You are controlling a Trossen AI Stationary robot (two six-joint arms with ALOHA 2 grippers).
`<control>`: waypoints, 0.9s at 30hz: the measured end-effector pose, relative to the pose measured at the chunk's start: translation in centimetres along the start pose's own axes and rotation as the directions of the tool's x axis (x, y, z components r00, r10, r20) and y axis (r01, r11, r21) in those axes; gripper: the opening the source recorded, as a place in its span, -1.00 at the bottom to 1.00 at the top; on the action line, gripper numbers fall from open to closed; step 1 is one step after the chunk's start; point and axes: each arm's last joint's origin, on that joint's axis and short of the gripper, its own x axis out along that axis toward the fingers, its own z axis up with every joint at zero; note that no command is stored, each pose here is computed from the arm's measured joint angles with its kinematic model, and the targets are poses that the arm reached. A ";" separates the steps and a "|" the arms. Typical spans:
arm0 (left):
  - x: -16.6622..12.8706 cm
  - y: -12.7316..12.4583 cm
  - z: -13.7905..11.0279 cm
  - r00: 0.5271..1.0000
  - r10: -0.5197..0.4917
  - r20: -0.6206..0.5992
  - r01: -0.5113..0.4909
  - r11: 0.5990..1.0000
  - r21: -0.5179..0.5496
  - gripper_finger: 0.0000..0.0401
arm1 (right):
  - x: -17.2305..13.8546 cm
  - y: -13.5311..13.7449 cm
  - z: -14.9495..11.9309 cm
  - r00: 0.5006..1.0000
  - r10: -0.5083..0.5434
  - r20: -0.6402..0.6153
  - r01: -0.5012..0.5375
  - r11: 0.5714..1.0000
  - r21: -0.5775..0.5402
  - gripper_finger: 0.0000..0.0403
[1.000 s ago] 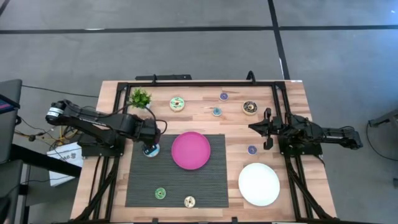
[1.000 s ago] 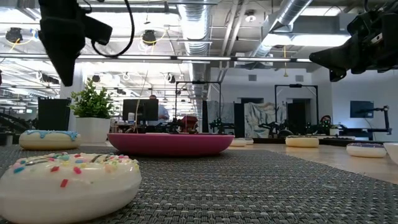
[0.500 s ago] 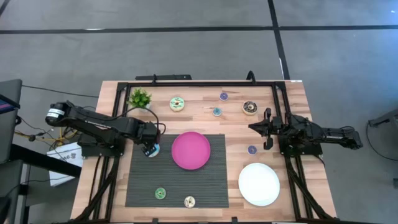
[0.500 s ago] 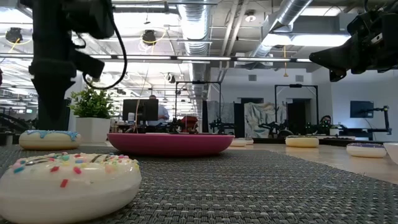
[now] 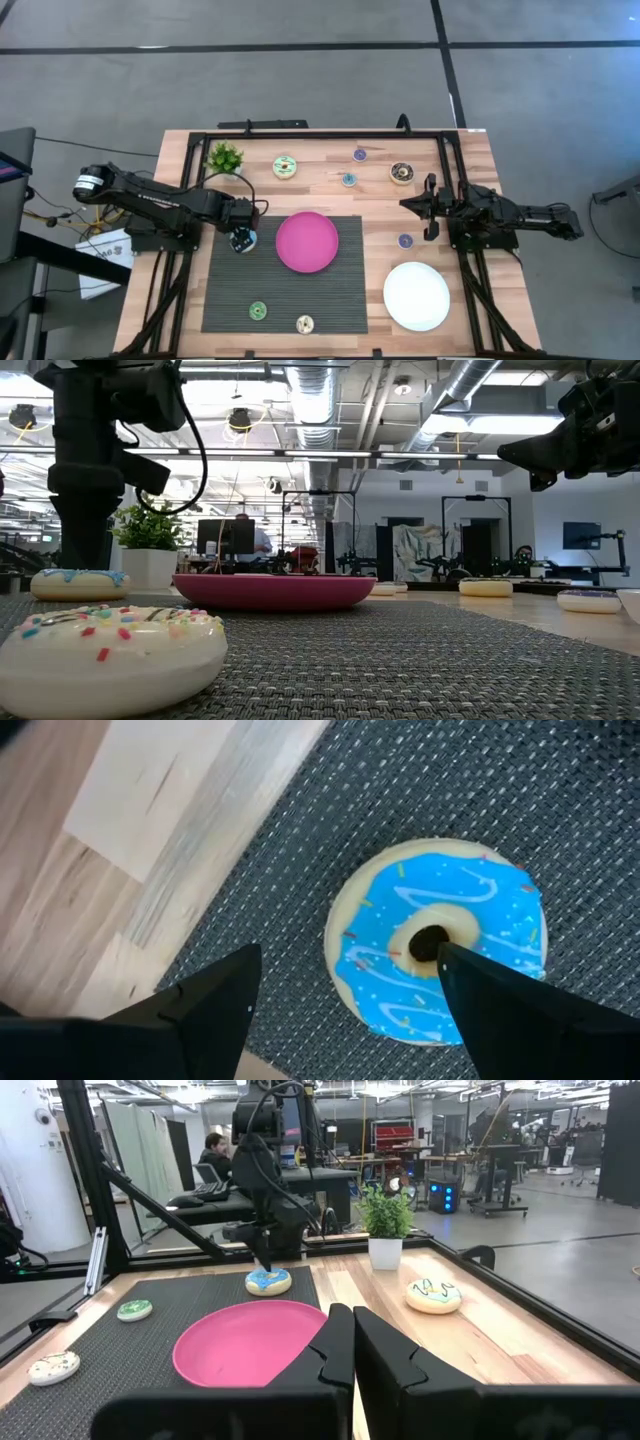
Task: Pick & Place donuts
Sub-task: Put the large blue donut on the pink plate
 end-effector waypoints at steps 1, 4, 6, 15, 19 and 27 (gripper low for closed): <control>0.0 0.0 0.0 1.000 0.001 0.001 -0.001 1.000 0.000 0.48 | 0.0 0.0 0.0 1.000 0.000 0.000 0.000 1.000 0.000 -1.00; 0.0 0.0 0.0 1.000 0.005 0.005 -0.005 1.000 0.000 0.48 | 0.0 0.0 0.0 1.000 0.000 0.000 0.000 1.000 0.000 -1.00; 0.0 0.0 0.1 1.000 0.012 0.014 -0.012 1.000 0.002 0.48 | 0.0 0.0 0.0 1.000 0.000 0.000 0.000 1.000 0.000 -1.00; 0.0 0.0 0.1 1.000 0.013 0.020 -0.014 1.000 0.025 0.48 | 0.0 0.0 0.0 1.000 0.000 0.000 0.000 1.000 0.000 -1.00; 0.0 0.0 0.1 1.000 0.014 0.018 -0.015 0.999 0.037 0.48 | 0.0 0.0 0.0 1.000 0.000 0.000 0.000 1.000 0.000 -1.00; 1.7 -0.6 0.5 0.997 0.055 -0.050 -0.052 0.997 0.060 0.48 | 0.0 0.0 0.0 1.000 0.000 0.000 0.000 1.000 0.000 -1.00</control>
